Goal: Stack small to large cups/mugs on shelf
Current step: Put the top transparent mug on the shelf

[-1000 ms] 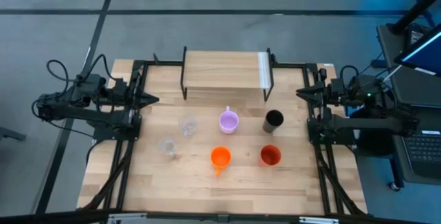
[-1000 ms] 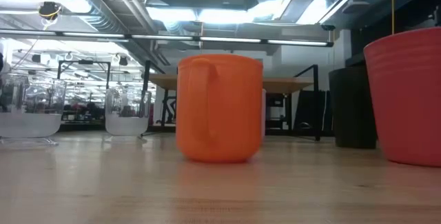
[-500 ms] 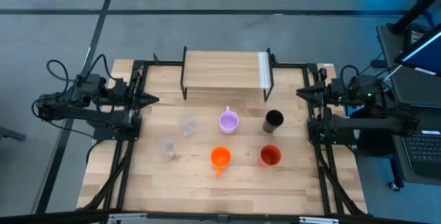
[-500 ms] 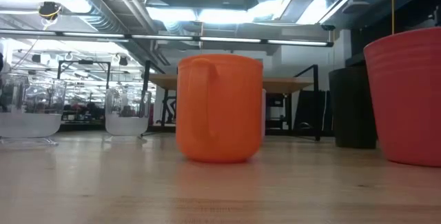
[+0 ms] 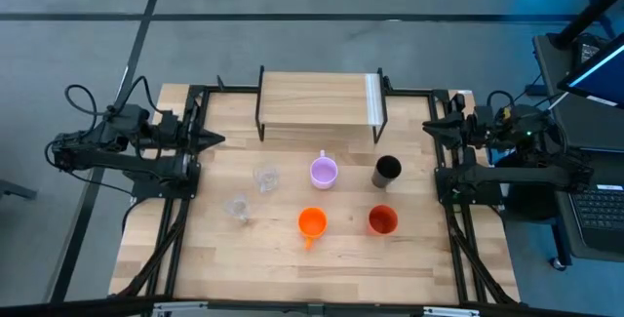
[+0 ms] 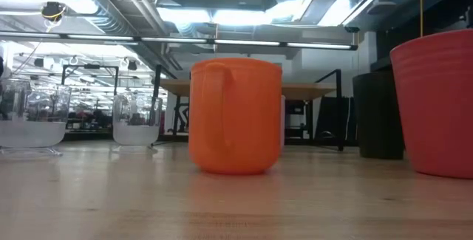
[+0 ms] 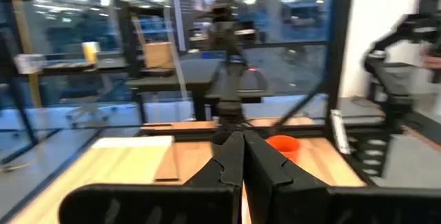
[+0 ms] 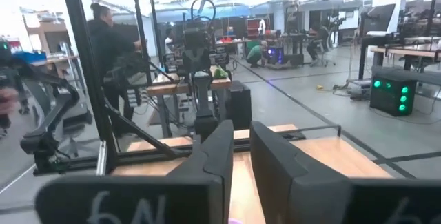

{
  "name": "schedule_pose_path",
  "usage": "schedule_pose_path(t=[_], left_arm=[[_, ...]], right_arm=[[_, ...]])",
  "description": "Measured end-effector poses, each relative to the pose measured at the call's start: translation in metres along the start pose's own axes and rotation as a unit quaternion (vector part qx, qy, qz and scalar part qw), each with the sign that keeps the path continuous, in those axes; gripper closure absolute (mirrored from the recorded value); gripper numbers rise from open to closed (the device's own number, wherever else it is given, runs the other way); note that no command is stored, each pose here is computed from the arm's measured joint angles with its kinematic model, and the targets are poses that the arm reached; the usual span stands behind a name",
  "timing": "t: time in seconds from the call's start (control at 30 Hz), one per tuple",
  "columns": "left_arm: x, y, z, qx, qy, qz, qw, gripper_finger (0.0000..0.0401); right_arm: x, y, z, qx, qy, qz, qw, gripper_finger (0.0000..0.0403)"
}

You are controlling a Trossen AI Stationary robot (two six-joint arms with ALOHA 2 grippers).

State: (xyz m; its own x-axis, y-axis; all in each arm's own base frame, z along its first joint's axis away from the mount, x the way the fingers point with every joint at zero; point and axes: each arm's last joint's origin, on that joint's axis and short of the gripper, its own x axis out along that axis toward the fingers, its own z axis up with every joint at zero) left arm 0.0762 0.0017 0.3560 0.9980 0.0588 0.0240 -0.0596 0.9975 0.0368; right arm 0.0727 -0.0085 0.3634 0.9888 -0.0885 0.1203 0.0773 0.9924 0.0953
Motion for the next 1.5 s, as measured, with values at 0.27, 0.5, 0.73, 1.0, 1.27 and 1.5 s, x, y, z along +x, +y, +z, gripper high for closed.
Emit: schedule_pose_path(t=[0.27,0.5,0.73,1.0,1.27,1.5], left_arm=[[0.004,0.001,-0.001,-0.027,0.007,0.030,0.999,0.0394],[0.006,0.003,-0.002,-0.026,0.016,0.064,0.998,0.0323],[0.006,0.005,0.000,-0.027,0.004,0.089,0.996,0.0261],[0.006,0.005,0.000,-0.027,0.006,0.094,0.995,0.0191],[0.006,0.005,0.000,-0.027,0.003,0.097,0.995,0.0170],[0.010,0.005,-0.001,-0.055,0.010,0.097,0.994,0.0170]], right_arm=[[0.011,-0.001,0.000,0.037,0.001,-0.008,0.999,0.0330],[0.038,-0.006,0.001,0.052,-0.019,-0.073,0.996,0.0229],[0.055,-0.008,-0.006,0.049,0.007,-0.077,0.996,0.0171],[0.067,-0.009,-0.014,0.045,0.035,-0.081,0.995,0.0171],[0.081,-0.011,-0.022,0.058,0.108,-0.095,0.988,0.0171],[0.097,-0.013,-0.015,0.120,0.295,-0.148,0.936,0.0171]])
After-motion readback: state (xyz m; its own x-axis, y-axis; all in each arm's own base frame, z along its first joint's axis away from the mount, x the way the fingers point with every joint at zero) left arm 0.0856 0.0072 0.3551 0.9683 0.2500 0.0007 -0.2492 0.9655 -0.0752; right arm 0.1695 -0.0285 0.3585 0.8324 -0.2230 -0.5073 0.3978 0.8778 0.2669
